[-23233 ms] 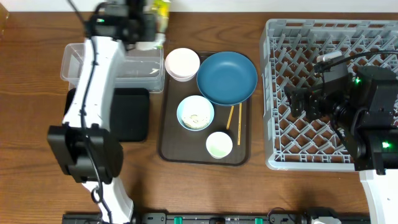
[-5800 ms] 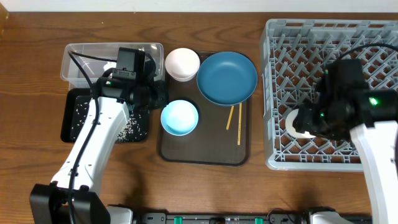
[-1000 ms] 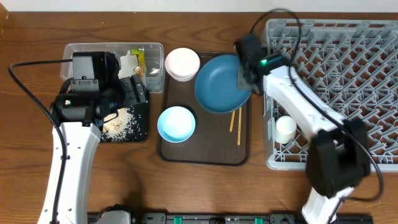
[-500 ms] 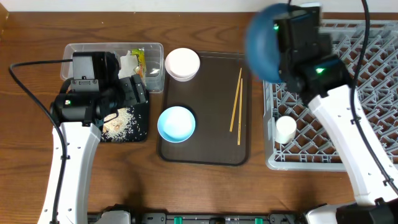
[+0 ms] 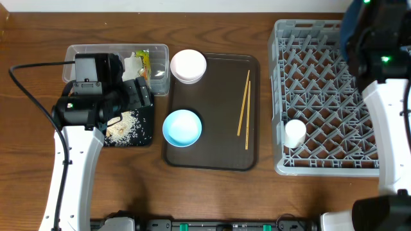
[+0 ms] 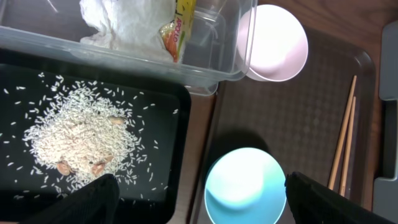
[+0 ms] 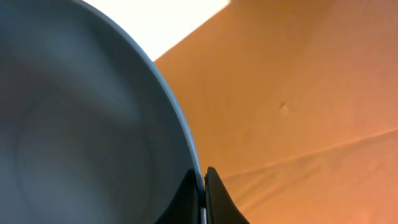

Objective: Sort waste into correct bins and load items into the dishwasher rack
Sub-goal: 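Lift the blue plate with the right gripper toward the rack, then stand the blue plate upright in the rack's back right and release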

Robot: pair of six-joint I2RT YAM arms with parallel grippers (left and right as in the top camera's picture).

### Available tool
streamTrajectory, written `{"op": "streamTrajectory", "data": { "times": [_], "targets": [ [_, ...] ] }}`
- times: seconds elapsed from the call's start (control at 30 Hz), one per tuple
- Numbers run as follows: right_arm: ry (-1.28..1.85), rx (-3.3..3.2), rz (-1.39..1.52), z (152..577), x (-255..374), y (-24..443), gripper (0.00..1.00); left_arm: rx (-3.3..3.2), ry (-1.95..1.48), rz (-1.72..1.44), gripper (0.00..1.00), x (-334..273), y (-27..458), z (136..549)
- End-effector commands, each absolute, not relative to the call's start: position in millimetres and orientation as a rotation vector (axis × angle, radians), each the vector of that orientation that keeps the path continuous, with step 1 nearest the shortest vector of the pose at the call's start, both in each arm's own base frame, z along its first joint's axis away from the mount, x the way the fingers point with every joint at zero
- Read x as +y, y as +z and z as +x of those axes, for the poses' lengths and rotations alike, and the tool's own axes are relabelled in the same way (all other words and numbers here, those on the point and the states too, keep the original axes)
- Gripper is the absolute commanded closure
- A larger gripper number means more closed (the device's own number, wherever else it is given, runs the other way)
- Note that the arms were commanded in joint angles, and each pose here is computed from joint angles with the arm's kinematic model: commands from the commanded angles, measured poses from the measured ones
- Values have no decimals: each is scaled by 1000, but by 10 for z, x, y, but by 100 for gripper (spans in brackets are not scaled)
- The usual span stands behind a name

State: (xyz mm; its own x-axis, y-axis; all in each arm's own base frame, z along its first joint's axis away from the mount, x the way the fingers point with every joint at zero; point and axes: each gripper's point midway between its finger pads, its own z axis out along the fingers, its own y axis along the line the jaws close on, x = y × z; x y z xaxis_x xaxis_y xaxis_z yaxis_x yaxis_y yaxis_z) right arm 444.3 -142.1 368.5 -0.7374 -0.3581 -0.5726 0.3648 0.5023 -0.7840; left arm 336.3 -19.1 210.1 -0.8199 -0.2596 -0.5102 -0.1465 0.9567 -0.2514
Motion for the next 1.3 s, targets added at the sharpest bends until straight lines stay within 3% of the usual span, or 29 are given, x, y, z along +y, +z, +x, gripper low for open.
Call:
{"op": "streamTrajectory", "data": {
  "times": [0.0,0.2,0.7,1.27],
  "targets": [
    [-1473,2087,-259,4616,-1617,3548,99,2534,-252,-293,12,-155,2136,3396],
    [-1655,2108,-278,4787,-1958,3336,99,2534,-252,-293,12,-155,2136,3395],
    [-1737,2156,-300,4932,-2197,2989,99,2534,-252,-293,12,-155,2136,3395],
    [-1671,2237,-471,4978,-2027,2611,99,2534,-252,-293,12,-155,2135,3396]
  ]
}}
